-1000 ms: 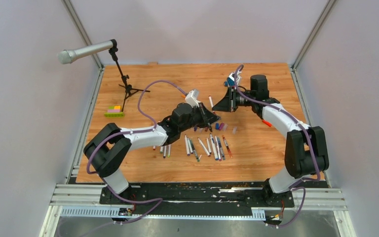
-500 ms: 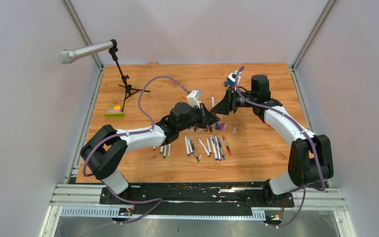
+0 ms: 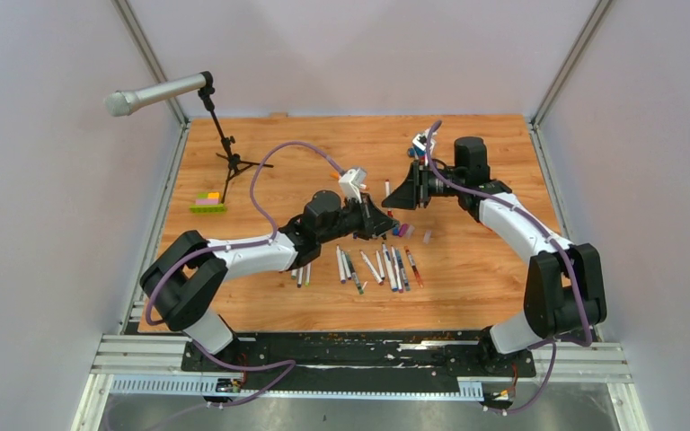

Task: Open the pen caps
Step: Open the pen cap from the pen.

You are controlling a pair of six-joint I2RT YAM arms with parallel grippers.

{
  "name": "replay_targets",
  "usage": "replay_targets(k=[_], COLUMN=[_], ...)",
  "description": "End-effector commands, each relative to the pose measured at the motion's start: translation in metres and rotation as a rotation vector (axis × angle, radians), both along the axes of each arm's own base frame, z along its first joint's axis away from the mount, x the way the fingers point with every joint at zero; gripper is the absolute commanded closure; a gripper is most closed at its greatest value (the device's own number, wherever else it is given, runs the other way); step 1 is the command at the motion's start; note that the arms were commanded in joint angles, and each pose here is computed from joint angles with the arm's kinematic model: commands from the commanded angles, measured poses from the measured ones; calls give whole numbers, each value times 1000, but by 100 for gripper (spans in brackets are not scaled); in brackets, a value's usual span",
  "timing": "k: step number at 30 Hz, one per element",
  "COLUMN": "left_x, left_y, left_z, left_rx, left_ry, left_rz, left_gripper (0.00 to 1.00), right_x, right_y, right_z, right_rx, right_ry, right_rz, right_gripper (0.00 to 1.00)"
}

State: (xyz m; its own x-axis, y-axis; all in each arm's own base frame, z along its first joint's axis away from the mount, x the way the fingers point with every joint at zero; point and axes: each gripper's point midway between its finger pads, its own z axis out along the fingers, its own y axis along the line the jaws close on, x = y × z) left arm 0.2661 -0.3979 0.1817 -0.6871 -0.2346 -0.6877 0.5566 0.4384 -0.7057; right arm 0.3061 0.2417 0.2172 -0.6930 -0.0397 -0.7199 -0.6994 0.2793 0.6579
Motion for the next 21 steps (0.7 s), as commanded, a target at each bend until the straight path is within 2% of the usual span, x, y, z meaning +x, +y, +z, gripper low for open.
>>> replay_targets(k=[1,3,4,5,9,14,17,21], left_x=[-6,-7,-7,-8,-21,-37,-42,-47], left_y=[-2,-4,-4,-5,-10,-18,-18,-23], left_z=[29,30,31,32,37,28,26,21], left_rx=[-70,-75,-79,-82,-113,-105,-107,-91], left_ry=[-74,-72,-73,-73,-71,-35,-25,-13], left_rz=[-37,-44,-47,-51,-118,-203,-226,-272], left_gripper=[100,100,100,100,100,100,100,100], right_x=[-1,-4,-6,-5,28,102,112,110], right_y=[7,11,13,14,7,-18,-24,-27], right_z=[11,11,12,14,48,142,179,187], right_rx=[27,31,36,40,9,45,87,87], right_ry=[-7,-4,0,0,-77,-290,-357,-389], right_rz=[34,53,64,69,20,-171,-217,-239], right_gripper=[69,82,94,100,100,100,100,100])
